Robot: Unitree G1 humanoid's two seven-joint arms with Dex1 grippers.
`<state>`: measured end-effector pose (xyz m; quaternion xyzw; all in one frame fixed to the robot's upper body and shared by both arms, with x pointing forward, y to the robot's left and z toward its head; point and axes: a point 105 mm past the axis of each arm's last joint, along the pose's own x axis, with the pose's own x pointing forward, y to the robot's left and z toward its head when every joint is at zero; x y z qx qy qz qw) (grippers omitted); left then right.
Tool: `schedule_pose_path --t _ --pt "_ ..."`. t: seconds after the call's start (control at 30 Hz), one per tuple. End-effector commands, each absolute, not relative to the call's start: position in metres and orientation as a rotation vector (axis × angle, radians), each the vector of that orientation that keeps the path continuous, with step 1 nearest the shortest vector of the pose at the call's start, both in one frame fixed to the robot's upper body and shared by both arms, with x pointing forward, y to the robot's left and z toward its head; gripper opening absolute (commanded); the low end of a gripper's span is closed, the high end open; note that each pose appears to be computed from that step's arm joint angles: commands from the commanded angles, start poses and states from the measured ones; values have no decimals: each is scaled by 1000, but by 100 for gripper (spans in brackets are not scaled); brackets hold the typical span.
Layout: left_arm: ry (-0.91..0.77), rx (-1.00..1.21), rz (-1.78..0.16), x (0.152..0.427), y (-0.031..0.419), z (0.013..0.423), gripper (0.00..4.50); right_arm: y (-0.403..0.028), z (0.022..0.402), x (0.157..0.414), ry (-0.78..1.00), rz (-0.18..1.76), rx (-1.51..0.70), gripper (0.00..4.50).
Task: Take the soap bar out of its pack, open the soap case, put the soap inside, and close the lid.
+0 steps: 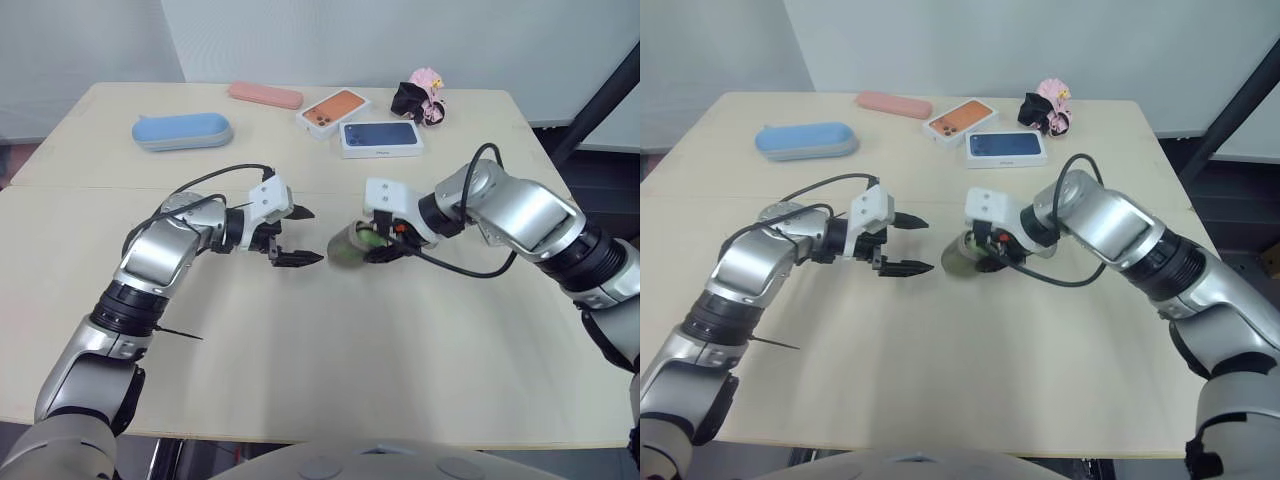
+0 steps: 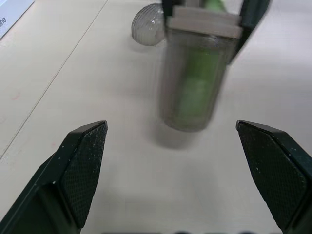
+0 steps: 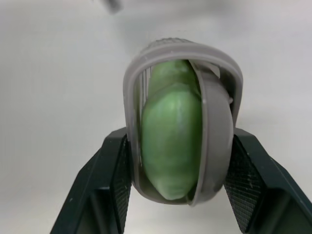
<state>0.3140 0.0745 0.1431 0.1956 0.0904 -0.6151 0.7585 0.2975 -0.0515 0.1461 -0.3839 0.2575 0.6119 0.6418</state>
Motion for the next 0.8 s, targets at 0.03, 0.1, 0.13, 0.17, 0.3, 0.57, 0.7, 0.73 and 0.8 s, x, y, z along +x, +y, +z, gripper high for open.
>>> schedule_pose_path --t 0.03,0.1,0.13,0.17,0.3,0.57,0.7,0.73,0.8 --pt "134 513 -1318 319 65 151 450 -47 163 296 501 1409 -1000 211" --pt "127 510 -1313 320 60 150 450 -46 163 295 498 1417 -1027 211" --pt "122 506 -1324 319 56 149 450 -45 163 295 492 1416 -1047 211" --pt "118 506 -1334 318 52 149 450 -43 163 296 485 1414 -1059 211" --pt "114 513 -1370 312 41 144 450 -41 162 301 471 1394 -1093 211" --pt "99 463 -1389 306 31 142 450 -37 161 300 474 1400 -1067 211" --pt "86 450 -1406 301 28 141 450 -34 159 297 493 1415 -1020 211" --pt "88 452 -1409 300 28 139 450 -33 158 297 495 1414 -1018 211" --pt "97 452 -1416 298 31 138 450 -35 156 299 502 1407 -1020 211"
